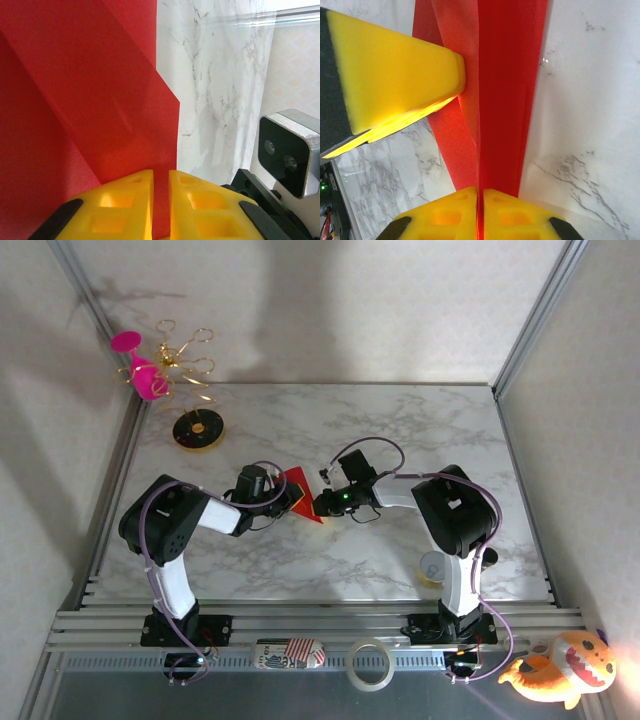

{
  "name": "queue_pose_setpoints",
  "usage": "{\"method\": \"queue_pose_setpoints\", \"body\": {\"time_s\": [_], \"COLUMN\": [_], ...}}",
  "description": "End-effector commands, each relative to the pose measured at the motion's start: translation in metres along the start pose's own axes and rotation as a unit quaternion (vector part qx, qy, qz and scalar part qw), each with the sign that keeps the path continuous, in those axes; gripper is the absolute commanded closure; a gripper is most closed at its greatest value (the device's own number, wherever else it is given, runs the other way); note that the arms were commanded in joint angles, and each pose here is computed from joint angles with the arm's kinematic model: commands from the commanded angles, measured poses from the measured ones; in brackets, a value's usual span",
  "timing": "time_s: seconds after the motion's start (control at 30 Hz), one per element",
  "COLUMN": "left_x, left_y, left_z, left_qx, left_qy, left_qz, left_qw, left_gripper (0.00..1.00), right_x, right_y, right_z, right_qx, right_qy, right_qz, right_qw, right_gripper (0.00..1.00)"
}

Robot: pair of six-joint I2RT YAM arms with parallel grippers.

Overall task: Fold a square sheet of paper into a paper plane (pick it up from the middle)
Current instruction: Fourth fold the wing at the center of the table.

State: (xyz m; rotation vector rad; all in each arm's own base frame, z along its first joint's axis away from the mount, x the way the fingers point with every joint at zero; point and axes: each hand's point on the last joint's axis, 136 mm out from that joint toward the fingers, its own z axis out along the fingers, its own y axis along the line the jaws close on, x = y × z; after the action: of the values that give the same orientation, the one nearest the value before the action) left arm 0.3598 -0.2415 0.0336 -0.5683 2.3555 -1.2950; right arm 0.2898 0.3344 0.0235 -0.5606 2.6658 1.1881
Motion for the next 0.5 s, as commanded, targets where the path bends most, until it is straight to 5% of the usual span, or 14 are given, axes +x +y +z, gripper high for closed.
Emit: {"method": "queue_pose_setpoints", "body": {"time_s": [0.0, 0.47], "left_x": [-0.01, -0.004], "left_y": [-0.018, -0.012], "left_z": [-0.009, -0.018], "left_qx": [0.028, 0.031], "left_qy": [-0.012, -0.003], "left_qz": [0.004, 0.015], "left_qw": [1.0, 0.999], "left_gripper": [0.83, 0.84], "right_x": [0.019, 0.035], "right_y": [-0.016, -0.039], "right_z": [0.008, 0.012], "right_qx": [0.019, 0.046], "right_qy": [0.02, 0.024], "right_qz": [0.017, 0.048], "right_qw": [0.999, 0.998], "right_gripper": [0.89, 0.92]}}
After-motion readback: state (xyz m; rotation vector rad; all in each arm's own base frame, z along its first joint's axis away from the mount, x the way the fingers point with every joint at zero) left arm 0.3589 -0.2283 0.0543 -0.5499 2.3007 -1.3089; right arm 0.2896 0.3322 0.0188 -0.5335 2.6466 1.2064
